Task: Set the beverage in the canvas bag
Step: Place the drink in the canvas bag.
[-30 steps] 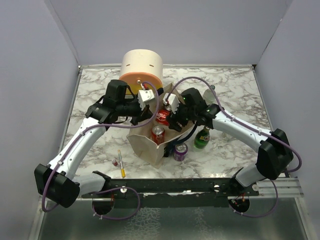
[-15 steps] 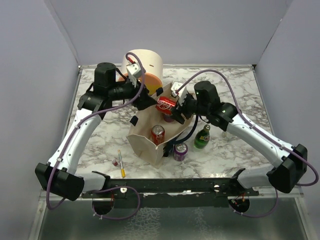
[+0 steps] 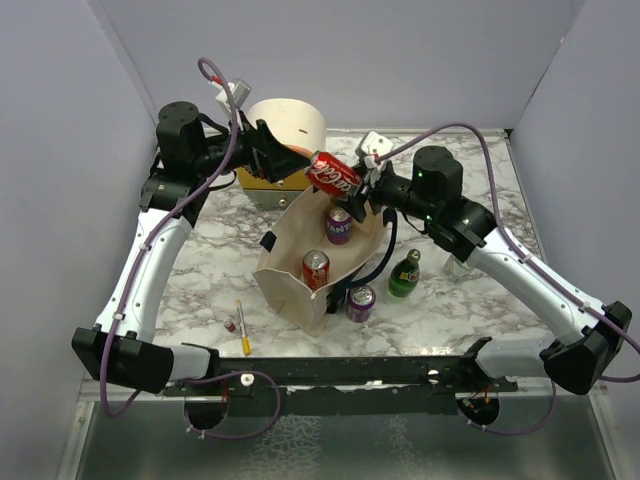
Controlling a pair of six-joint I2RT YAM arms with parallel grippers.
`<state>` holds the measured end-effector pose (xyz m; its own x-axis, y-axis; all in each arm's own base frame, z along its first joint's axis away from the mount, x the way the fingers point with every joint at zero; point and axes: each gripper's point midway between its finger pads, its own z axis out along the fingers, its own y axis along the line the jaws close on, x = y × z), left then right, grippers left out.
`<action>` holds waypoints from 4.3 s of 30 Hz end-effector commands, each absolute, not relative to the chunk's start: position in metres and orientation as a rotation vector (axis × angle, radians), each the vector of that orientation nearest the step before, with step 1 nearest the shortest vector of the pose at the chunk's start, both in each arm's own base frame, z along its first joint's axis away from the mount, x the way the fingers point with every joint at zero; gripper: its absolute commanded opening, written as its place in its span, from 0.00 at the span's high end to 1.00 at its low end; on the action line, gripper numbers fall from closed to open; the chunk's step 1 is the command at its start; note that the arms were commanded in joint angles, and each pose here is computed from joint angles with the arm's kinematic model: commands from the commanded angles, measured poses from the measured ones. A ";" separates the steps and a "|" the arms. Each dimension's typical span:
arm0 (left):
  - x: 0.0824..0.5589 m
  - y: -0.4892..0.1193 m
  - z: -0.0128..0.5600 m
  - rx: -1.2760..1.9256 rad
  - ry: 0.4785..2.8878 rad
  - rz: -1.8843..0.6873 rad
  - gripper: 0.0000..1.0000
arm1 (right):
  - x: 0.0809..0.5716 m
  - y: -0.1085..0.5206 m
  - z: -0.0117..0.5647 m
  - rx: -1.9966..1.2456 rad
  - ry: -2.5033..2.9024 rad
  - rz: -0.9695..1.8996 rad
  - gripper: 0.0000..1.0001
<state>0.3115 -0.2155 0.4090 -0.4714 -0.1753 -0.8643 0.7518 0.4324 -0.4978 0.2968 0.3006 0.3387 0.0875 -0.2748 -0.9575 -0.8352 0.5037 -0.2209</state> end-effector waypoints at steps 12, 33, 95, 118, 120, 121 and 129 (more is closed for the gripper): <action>0.316 -0.215 0.440 0.309 1.734 -1.392 0.07 | 0.299 0.322 0.448 -0.911 1.178 0.636 0.99; 0.310 -0.238 0.447 0.404 1.712 -1.542 0.27 | 0.304 0.336 0.454 -0.914 1.182 0.628 0.99; 0.323 -0.308 0.355 1.294 1.475 -0.851 1.00 | 0.357 0.145 0.352 -0.648 1.627 0.264 0.00; 0.279 -0.324 0.270 1.758 1.168 -0.943 1.00 | 0.414 0.146 0.323 -0.651 1.716 0.227 0.00; 0.279 -0.331 0.266 1.793 1.149 -0.944 1.00 | 0.415 0.147 0.321 -0.651 1.731 0.234 0.00; 0.279 -0.333 0.261 1.814 1.148 -0.944 1.00 | 0.416 0.148 0.322 -0.652 1.731 0.235 0.00; 0.278 -0.334 0.231 1.971 1.132 -0.917 1.00 | 0.426 0.141 0.309 -0.635 1.794 0.191 0.00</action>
<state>0.2879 -0.3306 0.2144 0.2564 0.4836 -0.8369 0.9473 -0.2978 0.1182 0.4179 0.1452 0.3057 -0.1703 -0.3173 -0.9329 -0.5311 0.8270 -0.1843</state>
